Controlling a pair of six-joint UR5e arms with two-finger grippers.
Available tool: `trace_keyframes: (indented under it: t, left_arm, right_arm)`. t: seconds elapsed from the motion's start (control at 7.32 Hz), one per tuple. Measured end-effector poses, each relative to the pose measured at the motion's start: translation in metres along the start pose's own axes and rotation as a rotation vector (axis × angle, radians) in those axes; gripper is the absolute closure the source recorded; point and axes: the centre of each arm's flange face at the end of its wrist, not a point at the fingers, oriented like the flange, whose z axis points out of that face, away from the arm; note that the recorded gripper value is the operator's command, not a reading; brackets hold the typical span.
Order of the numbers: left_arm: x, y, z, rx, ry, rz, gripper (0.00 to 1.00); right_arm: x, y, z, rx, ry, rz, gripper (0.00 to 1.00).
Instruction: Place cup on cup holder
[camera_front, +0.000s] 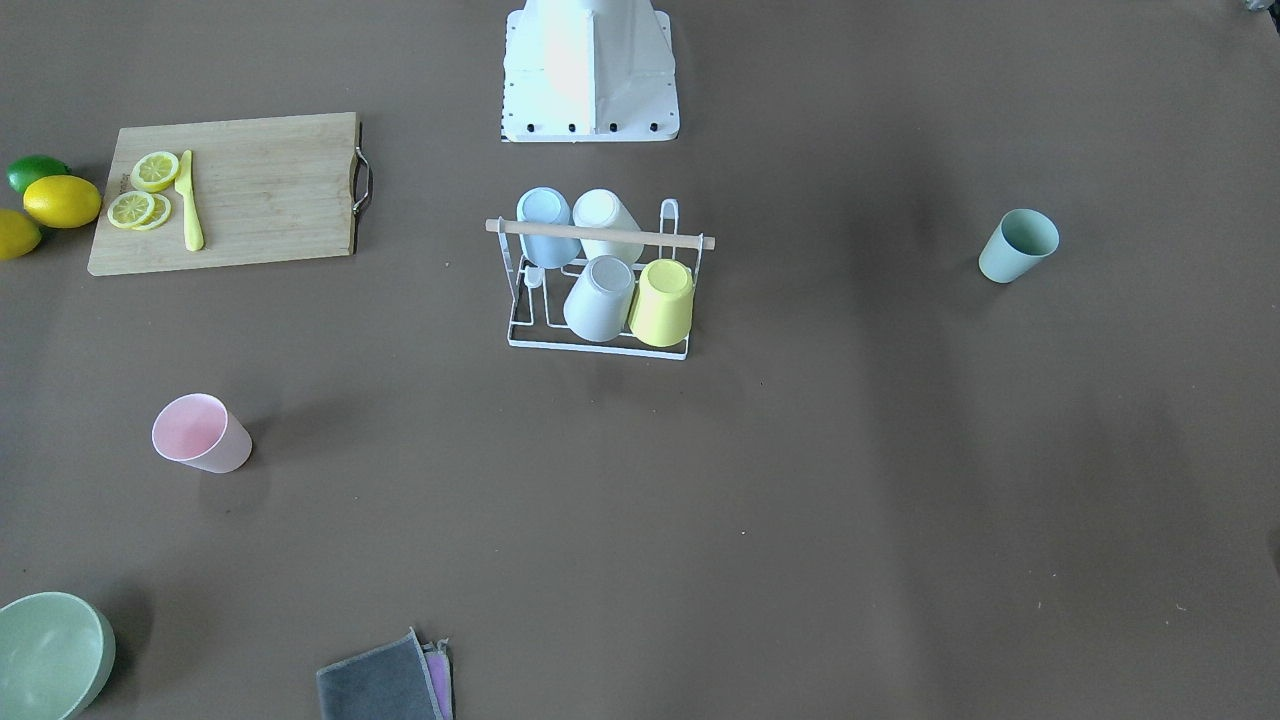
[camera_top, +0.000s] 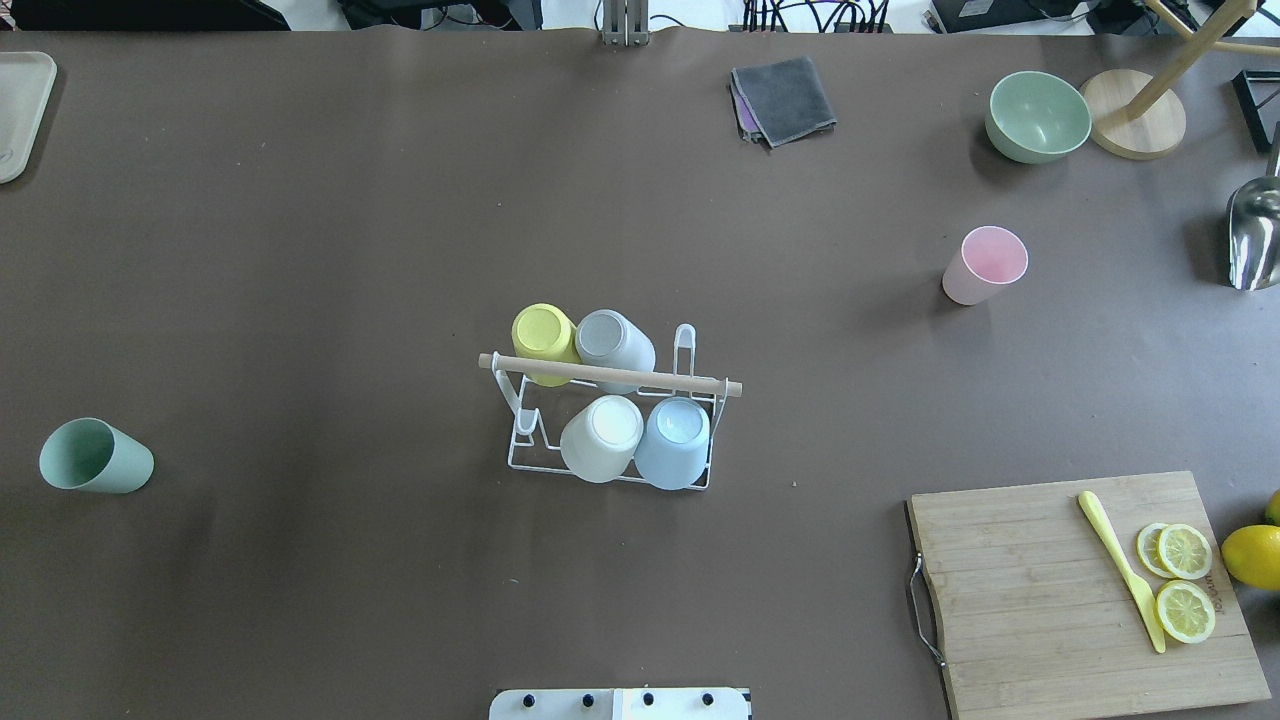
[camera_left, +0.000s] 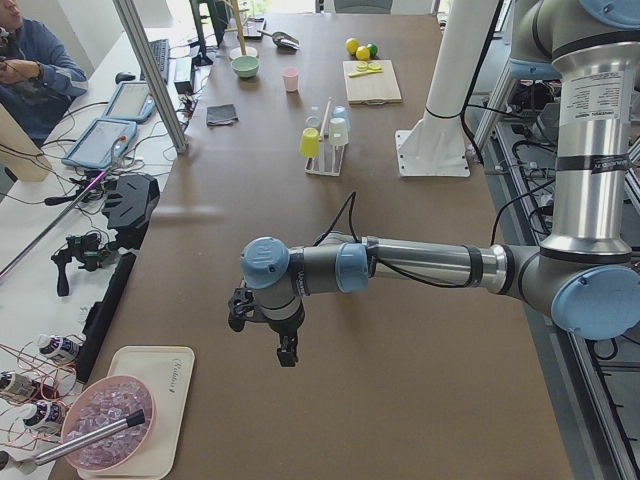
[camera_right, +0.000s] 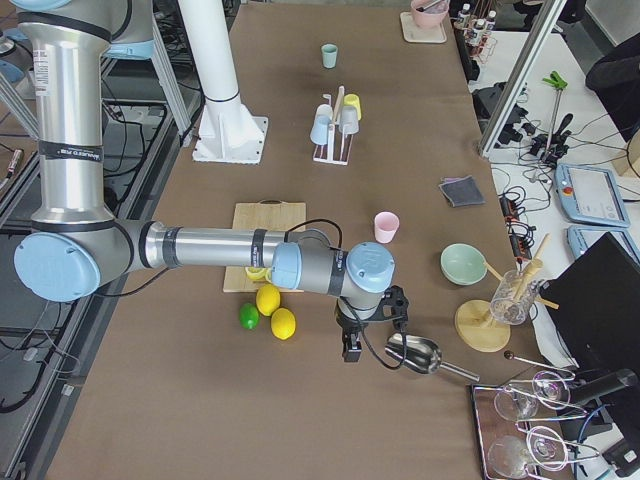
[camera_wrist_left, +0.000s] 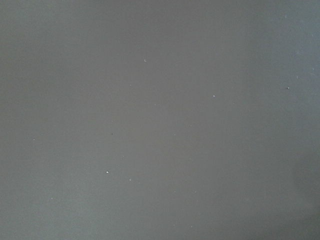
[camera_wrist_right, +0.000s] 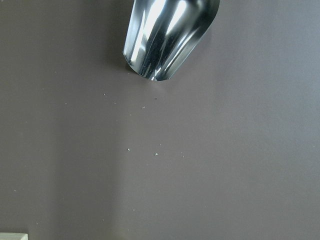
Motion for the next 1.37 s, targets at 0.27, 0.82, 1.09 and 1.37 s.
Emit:
trace_keyframes:
  t: [0.27,0.82,1.09,1.37]
  left_arm:
    - [-0.002,0.000,0.003,-0.005,0.001,-0.004,0.01]
    - [-0.001,0.000,-0.003,0.007,-0.001,-0.006,0.01]
    - [-0.001,0.001,-0.006,0.013,-0.012,-0.004,0.01]
    - [0.002,0.001,-0.011,0.024,-0.015,0.003,0.01]
  right_arm:
    - [-0.004,-0.003,-0.004,0.009,-0.003,-0.005,0.00]
    - [-0.003,-0.002,-0.003,0.006,-0.005,-0.003,0.00]
    - [-0.007,-0.005,-0.008,0.016,-0.003,-0.011,0.00]
    - [-0.010,-0.008,-0.010,0.021,0.000,-0.018,0.00]
